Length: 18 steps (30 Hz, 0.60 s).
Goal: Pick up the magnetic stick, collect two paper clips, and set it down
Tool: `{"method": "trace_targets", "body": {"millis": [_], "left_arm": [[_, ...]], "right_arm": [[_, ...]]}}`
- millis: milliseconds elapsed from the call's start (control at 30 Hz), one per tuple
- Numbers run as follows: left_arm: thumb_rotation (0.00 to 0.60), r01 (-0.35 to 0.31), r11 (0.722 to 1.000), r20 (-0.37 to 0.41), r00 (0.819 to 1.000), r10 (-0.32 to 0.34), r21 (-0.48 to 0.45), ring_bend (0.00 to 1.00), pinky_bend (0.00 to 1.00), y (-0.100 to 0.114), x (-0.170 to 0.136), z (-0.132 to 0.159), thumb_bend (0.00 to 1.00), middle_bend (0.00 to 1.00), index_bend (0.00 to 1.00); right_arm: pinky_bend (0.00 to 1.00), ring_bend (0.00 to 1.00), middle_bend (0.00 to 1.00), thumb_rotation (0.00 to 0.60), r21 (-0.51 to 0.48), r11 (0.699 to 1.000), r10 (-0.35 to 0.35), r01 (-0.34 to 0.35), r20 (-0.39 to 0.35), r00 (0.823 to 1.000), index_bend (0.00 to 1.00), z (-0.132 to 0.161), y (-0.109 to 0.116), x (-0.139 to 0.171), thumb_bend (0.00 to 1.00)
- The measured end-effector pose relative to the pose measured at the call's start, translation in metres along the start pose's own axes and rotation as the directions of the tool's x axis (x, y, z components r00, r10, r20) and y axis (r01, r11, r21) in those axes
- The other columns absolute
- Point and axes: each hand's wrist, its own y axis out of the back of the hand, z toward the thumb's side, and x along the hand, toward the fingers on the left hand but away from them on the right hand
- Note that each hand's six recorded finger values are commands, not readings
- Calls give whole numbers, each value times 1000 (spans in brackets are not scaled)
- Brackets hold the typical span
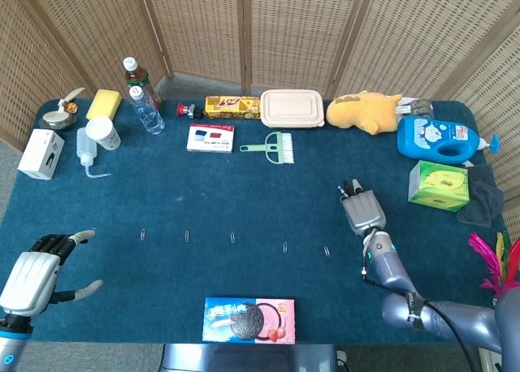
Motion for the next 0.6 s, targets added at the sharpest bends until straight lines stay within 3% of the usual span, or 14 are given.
{"method": "trace_targets", "body": {"millis": [600], "left_arm": [[441,-10,1000,6,1000,10,-2,297,237,0,0,0,202,328,220]], "right_arm": [[415,46,0,599,27,1000,-6,5,59,998,344,-18,-1,-15,308]]}}
